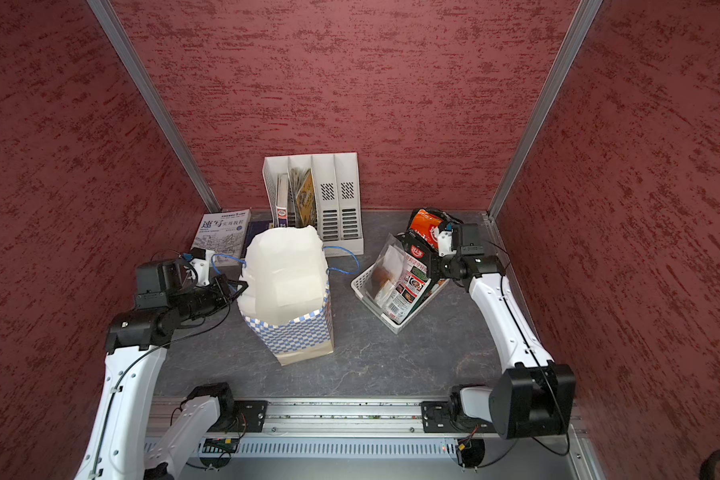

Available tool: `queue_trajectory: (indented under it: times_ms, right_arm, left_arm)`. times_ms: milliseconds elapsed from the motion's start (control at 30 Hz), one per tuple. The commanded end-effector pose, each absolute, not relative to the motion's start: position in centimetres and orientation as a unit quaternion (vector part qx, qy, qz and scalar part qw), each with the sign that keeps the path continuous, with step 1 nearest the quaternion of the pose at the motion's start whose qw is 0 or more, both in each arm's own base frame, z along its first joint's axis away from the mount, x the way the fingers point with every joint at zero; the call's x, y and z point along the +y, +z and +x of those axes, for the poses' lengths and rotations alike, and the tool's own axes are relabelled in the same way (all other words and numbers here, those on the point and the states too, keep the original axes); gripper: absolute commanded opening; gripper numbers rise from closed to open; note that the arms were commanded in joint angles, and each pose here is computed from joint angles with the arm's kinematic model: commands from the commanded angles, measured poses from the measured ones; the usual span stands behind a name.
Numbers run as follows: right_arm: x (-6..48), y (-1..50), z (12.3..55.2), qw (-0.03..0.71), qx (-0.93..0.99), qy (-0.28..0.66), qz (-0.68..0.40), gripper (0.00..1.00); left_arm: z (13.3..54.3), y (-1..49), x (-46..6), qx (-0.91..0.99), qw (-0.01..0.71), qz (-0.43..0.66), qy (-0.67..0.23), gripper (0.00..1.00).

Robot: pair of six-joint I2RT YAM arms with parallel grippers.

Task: Place the condiment packets inside the bag
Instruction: Adjust the condiment packet in the storage box.

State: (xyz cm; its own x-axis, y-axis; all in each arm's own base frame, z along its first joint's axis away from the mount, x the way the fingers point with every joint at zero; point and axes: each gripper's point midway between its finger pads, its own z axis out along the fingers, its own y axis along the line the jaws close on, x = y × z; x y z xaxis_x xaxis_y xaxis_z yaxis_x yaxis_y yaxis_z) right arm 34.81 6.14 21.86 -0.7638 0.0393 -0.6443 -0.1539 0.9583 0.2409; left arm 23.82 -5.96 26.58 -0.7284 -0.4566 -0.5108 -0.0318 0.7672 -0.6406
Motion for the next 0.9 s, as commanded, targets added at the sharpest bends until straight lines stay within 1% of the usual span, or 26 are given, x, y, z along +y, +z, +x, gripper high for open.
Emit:
queue_trajectory:
  times_ms: [0, 133, 233, 333, 433, 500, 533, 567, 600, 667, 733, 767, 800, 833, 867]
  right_arm:
    - [5.9, 28.9, 35.0, 0.457, 0.878, 0.126, -0.066, 0.0]
    - [6.5, 33.6, 33.3, 0.52, 0.837, 0.119, -0.117, 0.0]
    - [6.8, 35.7, 32.6, 0.551, 0.814, 0.111, -0.145, 0.0]
    - [6.9, 35.0, 33.3, 0.532, 0.827, 0.118, -0.138, 0.0]
    - [7.0, 32.2, 34.7, 0.485, 0.856, 0.134, -0.117, 0.0]
    - [6.2, 30.1, 35.9, 0.46, 0.875, 0.127, -0.081, 0.0]
    - [5.8, 29.1, 36.4, 0.446, 0.884, 0.124, -0.058, 0.05]
    - [5.4, 28.3, 36.8, 0.435, 0.892, 0.12, -0.038, 0.22]
    - [5.2, 27.5, 37.0, 0.419, 0.9, 0.12, -0.02, 0.35]
    - [5.2, 26.4, 37.0, 0.394, 0.91, 0.128, 0.006, 0.49]
    - [5.2, 25.9, 36.5, 0.382, 0.914, 0.135, 0.025, 0.68]
    - [5.1, 25.8, 36.1, 0.381, 0.914, 0.137, 0.033, 0.8]
    - [5.1, 25.8, 35.4, 0.381, 0.913, 0.139, 0.04, 0.88]
    - [4.8, 25.8, 34.5, 0.382, 0.913, 0.137, 0.05, 0.94]
    - [4.6, 25.8, 33.8, 0.383, 0.912, 0.135, 0.056, 0.97]
  left_arm:
    - [24.3, 26.9, -5.7, 0.874, 0.356, -0.129, -0.306, 0.0]
    - [24.5, 26.8, -5.8, 0.874, 0.355, -0.124, -0.306, 0.0]
    - [24.5, 26.8, -5.8, 0.874, 0.355, -0.123, -0.306, 0.0]
    - [24.5, 26.6, -5.8, 0.875, 0.355, -0.123, -0.306, 0.0]
    - [24.4, 26.4, -5.8, 0.875, 0.353, -0.124, -0.306, 0.0]
    - [24.3, 26.3, -5.8, 0.876, 0.352, -0.124, -0.306, 0.0]
    - [24.3, 26.3, -5.8, 0.876, 0.351, -0.125, -0.306, 0.0]
    - [24.2, 26.3, -5.8, 0.876, 0.351, -0.124, -0.305, 0.0]
    - [24.3, 26.2, -5.7, 0.877, 0.351, -0.125, -0.304, 0.0]
    - [24.3, 26.1, -5.7, 0.877, 0.349, -0.126, -0.304, 0.0]
    - [24.3, 26.1, -5.7, 0.878, 0.348, -0.126, -0.304, 0.0]
    - [24.3, 26.1, -5.7, 0.878, 0.348, -0.126, -0.304, 0.0]
    - [24.3, 26.1, -5.7, 0.878, 0.348, -0.127, -0.304, 0.0]
    - [24.3, 26.0, -5.7, 0.878, 0.347, -0.126, -0.303, 0.0]
    - [24.3, 26.0, -5.7, 0.879, 0.347, -0.127, -0.303, 0.0]
